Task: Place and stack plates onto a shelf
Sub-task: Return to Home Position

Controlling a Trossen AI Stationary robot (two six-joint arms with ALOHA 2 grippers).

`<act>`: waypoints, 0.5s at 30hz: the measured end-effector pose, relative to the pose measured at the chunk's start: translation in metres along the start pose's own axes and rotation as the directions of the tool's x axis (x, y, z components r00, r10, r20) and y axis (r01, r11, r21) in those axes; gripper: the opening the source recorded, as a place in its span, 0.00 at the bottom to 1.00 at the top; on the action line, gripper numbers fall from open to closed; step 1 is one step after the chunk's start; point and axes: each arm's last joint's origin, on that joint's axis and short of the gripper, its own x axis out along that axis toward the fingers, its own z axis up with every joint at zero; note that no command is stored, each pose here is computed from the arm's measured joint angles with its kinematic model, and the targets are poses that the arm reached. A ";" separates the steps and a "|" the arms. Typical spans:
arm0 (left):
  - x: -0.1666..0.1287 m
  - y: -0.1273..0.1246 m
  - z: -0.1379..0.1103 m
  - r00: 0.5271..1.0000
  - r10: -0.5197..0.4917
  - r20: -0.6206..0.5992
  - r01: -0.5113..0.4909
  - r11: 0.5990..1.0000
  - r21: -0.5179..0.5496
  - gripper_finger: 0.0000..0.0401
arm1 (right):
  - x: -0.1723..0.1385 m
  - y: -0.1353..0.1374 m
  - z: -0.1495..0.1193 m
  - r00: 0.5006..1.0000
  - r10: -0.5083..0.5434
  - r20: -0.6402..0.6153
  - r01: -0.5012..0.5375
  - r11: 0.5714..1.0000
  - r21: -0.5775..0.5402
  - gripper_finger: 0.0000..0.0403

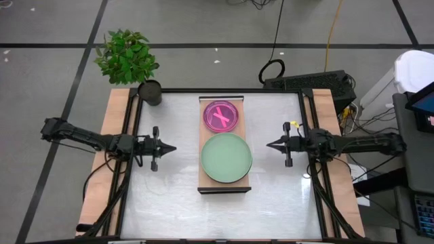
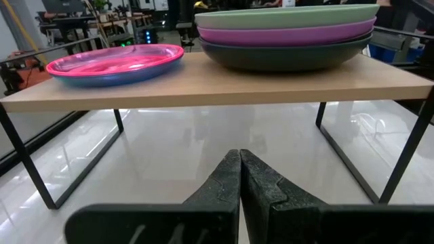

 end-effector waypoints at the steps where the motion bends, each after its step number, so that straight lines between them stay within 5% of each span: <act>1: 0.000 0.000 0.000 1.000 0.000 0.000 0.000 1.000 0.000 0.01 | -0.001 0.000 0.001 1.000 -0.002 0.007 0.002 1.000 0.008 0.00; 15: 0.000 0.000 0.000 1.000 0.000 0.000 0.000 1.000 -0.010 0.01 | -0.012 -0.002 0.003 0.997 -0.065 0.035 0.064 0.998 0.023 0.00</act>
